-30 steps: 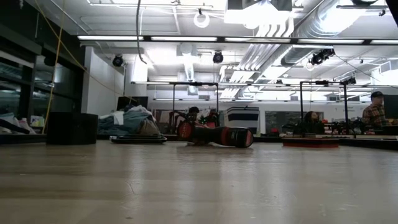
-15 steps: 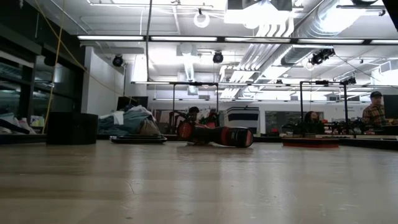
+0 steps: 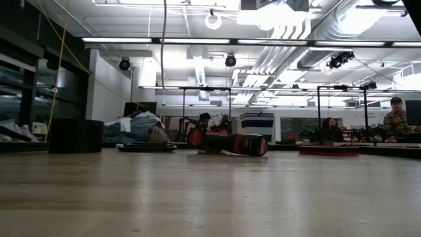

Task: Coil cords
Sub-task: Coil the white cable wire into the black spool

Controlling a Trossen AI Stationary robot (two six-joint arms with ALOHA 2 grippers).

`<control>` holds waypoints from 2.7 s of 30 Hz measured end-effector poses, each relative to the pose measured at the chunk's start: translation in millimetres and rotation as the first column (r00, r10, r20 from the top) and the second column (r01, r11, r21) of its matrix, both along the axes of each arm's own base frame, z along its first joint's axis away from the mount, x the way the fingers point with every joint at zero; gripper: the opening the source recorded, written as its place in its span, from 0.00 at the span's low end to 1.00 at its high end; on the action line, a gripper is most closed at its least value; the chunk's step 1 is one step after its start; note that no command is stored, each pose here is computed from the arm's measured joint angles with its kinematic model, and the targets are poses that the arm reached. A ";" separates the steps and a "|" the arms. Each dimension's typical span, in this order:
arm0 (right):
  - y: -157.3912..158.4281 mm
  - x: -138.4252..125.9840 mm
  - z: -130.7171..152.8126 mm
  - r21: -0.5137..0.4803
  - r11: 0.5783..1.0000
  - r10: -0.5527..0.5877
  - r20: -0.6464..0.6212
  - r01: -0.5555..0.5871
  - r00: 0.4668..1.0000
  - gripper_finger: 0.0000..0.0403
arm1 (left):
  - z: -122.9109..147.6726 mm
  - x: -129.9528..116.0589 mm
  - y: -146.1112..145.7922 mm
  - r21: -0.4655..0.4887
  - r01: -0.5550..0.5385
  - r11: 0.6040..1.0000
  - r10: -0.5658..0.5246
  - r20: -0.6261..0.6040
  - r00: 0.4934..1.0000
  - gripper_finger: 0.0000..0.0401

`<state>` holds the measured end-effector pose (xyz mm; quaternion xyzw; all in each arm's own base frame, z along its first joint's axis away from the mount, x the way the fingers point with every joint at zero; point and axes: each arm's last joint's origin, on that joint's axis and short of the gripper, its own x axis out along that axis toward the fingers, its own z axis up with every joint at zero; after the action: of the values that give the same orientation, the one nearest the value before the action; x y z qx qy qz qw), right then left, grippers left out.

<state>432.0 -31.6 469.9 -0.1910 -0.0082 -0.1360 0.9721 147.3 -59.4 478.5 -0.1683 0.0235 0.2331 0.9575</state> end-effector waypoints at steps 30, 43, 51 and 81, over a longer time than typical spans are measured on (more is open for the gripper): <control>-12.9 -9.9 2.0 0.167 0.986 0.021 -0.023 -0.017 1.000 0.03 | 3.1 20.3 3.3 0.386 -0.091 0.918 0.157 -0.142 0.977 0.00; -16.8 -11.4 -4.2 0.265 0.964 -0.006 -0.067 0.023 0.998 0.14 | 6.0 19.6 3.5 0.404 -0.095 0.910 0.162 -0.135 0.977 0.00; -16.8 -11.4 -5.2 0.362 0.932 0.001 -0.048 0.017 0.999 0.20 | 10.2 20.0 2.8 0.427 -0.069 0.902 0.134 -0.124 0.983 0.00; -3.0 4.5 -24.8 0.512 0.855 0.141 -0.071 -0.085 0.988 0.29 | 24.8 2.5 -0.6 0.222 0.040 0.974 -0.057 0.071 0.996 0.00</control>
<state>436.6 -34.6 445.0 0.0651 0.0679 -0.0658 0.9934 149.8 -60.0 503.3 -0.0693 -0.0355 0.2043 0.9758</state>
